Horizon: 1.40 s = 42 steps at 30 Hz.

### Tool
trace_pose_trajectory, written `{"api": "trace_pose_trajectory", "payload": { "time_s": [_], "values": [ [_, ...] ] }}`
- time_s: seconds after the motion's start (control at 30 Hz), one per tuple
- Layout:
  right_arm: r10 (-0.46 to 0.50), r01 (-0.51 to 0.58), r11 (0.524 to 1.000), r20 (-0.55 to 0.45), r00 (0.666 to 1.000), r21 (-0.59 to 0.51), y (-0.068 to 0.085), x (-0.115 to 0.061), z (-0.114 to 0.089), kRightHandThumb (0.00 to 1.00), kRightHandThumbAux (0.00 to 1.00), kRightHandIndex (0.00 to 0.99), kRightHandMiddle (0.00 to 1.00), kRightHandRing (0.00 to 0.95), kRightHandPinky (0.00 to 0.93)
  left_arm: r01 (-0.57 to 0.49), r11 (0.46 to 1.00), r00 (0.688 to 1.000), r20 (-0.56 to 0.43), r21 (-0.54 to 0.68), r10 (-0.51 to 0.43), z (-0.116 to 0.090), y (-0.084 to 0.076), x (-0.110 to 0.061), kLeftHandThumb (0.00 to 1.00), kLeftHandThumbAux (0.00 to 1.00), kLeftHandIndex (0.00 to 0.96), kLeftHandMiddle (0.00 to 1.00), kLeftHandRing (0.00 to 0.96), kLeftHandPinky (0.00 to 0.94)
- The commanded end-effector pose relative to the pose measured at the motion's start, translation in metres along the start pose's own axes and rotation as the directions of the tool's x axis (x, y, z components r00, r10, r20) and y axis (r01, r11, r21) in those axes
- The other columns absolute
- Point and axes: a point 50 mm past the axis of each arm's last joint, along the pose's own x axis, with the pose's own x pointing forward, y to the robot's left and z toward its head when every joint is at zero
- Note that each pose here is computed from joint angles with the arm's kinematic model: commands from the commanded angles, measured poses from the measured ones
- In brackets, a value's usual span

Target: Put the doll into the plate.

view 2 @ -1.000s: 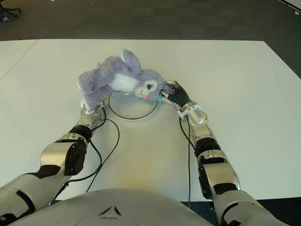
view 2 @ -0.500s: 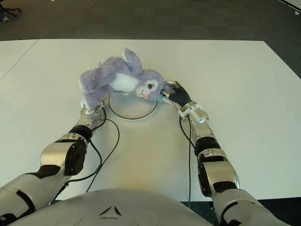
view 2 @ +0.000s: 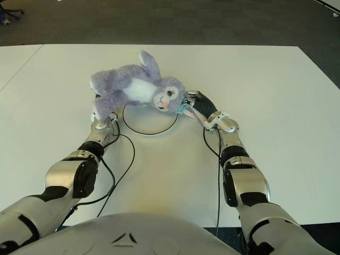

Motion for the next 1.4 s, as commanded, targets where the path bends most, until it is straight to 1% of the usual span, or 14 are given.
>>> {"api": "trace_pose_trajectory", "payload": {
  "time_s": [0.03, 0.13, 0.3, 0.53, 0.67, 0.8, 1.03, 1.2, 1.4],
  "values": [
    [0.082, -0.084, 0.996, -0.061, 0.995, -0.023, 0.0056, 0.0012, -0.0057, 0.041, 0.312, 0.027, 0.057, 0.042, 0.057, 0.015, 0.998, 0.915, -0.402, 0.062, 0.011, -0.0926, 0.0029, -0.0635, 0.192, 0.888, 0.232, 0.322, 0.357, 0.377],
    [0.085, -0.087, 0.995, -0.046, 0.995, -0.044, 0.0059, 0.0008, -0.0044, 0.030, 0.296, 0.014, 0.031, 0.016, 0.043, 0.014, 0.998, 0.917, -0.399, 0.058, 0.011, -0.0922, 0.0029, -0.0634, 0.202, 0.889, 0.230, 0.321, 0.357, 0.382],
    [0.076, -0.078, 0.994, -0.021, 0.997, -0.071, 0.0063, -0.0006, -0.0032, 0.028, 0.297, 0.000, 0.005, 0.000, 0.038, 0.017, 0.998, 0.917, -0.399, 0.059, 0.008, -0.0920, 0.0029, -0.0630, 0.215, 0.896, 0.227, 0.332, 0.363, 0.385],
    [0.060, -0.059, 0.995, 0.004, 0.998, -0.082, 0.0063, -0.0028, -0.0030, 0.040, 0.336, 0.000, 0.000, 0.001, 0.049, 0.019, 0.998, 0.917, -0.399, 0.068, 0.010, -0.0923, 0.0033, -0.0632, 0.222, 0.915, 0.237, 0.351, 0.366, 0.369],
    [0.049, -0.049, 0.996, -0.003, 0.999, -0.080, 0.0049, -0.0028, -0.0035, 0.045, 0.363, 0.000, 0.000, 0.008, 0.065, 0.010, 0.998, 0.915, -0.404, 0.064, 0.017, -0.0926, 0.0033, -0.0633, 0.225, 0.918, 0.249, 0.357, 0.373, 0.390],
    [0.043, -0.044, 0.996, -0.010, 0.999, -0.074, 0.0040, -0.0025, -0.0039, 0.048, 0.382, 0.000, 0.005, 0.018, 0.083, 0.010, 0.998, 0.914, -0.405, 0.064, 0.017, -0.0926, 0.0031, -0.0633, 0.205, 0.915, 0.245, 0.355, 0.378, 0.399],
    [0.025, -0.026, 0.999, -0.044, 0.999, -0.026, 0.0017, -0.0026, -0.0076, 0.055, 0.425, 0.000, 0.012, 0.038, 0.109, 0.011, 0.997, 0.919, -0.394, 0.076, 0.020, -0.0914, 0.0024, -0.0628, 0.211, 0.915, 0.250, 0.352, 0.382, 0.418],
    [0.022, -0.024, 0.999, -0.055, 0.998, -0.022, 0.0006, -0.0026, -0.0081, 0.051, 0.431, 0.000, 0.018, 0.053, 0.131, 0.014, 0.997, 0.921, -0.389, 0.079, 0.018, -0.0910, 0.0016, -0.0629, 0.212, 0.915, 0.245, 0.355, 0.385, 0.410],
    [0.023, -0.024, 0.999, -0.068, 0.997, -0.024, -0.0007, -0.0022, -0.0082, 0.058, 0.429, 0.000, 0.021, 0.053, 0.126, 0.015, 0.996, 0.922, -0.387, 0.084, 0.019, -0.0909, 0.0019, -0.0628, 0.221, 0.915, 0.244, 0.345, 0.375, 0.402]
  ]
}}
